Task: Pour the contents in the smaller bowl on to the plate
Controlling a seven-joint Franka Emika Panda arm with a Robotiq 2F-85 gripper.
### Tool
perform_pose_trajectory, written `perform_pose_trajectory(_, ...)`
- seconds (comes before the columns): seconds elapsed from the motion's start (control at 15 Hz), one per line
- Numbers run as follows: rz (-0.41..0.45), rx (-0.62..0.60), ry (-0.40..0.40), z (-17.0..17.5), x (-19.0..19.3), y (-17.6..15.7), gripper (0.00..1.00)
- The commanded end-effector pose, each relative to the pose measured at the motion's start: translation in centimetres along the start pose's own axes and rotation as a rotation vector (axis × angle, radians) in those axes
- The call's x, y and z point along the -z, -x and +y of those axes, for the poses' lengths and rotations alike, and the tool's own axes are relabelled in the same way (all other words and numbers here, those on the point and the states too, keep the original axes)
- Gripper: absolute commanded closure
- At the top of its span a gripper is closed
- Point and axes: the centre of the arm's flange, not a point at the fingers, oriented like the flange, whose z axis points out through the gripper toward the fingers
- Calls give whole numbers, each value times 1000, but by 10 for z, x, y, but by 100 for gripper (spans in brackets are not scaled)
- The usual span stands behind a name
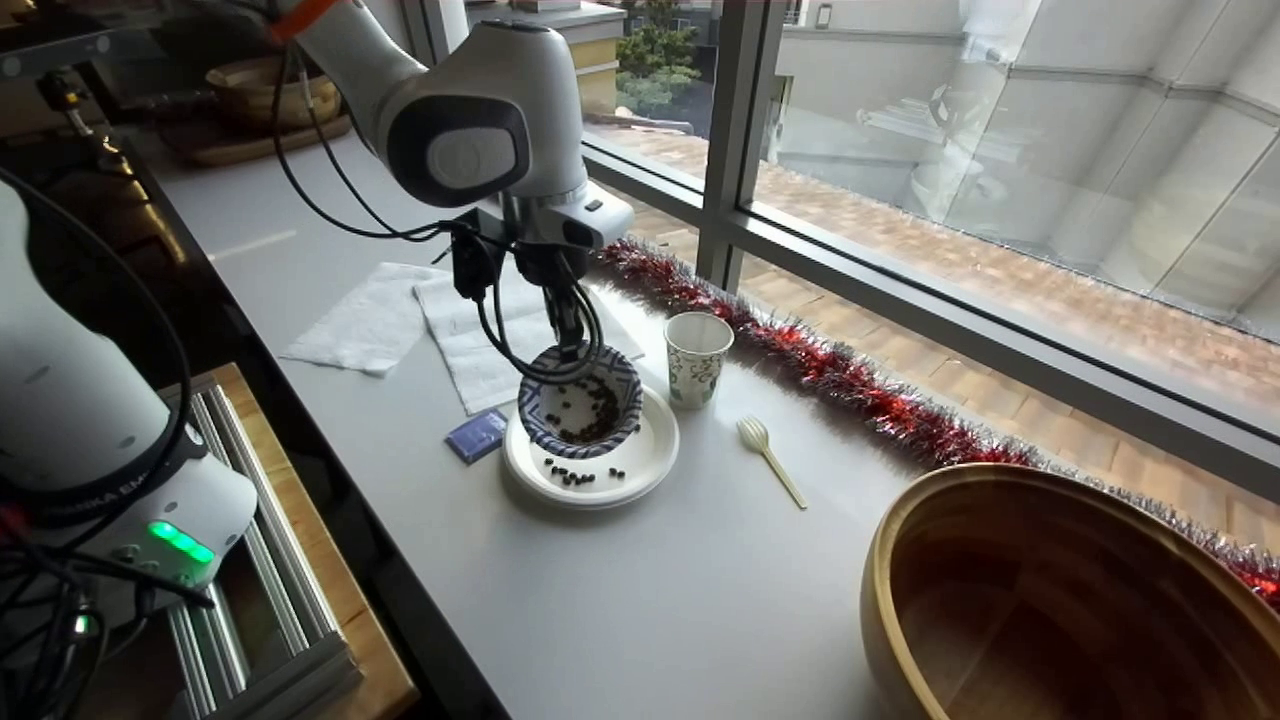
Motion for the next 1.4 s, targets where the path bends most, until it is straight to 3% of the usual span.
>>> perform_pose_trajectory(0.0, 24, 37, -152, 15, 19, 12, 99)
perform_pose_trajectory(0.47, 53, 130, -328, 33, 40, 8, 99)
perform_pose_trajectory(1.33, -148, 305, -635, 89, 32, -31, 99)
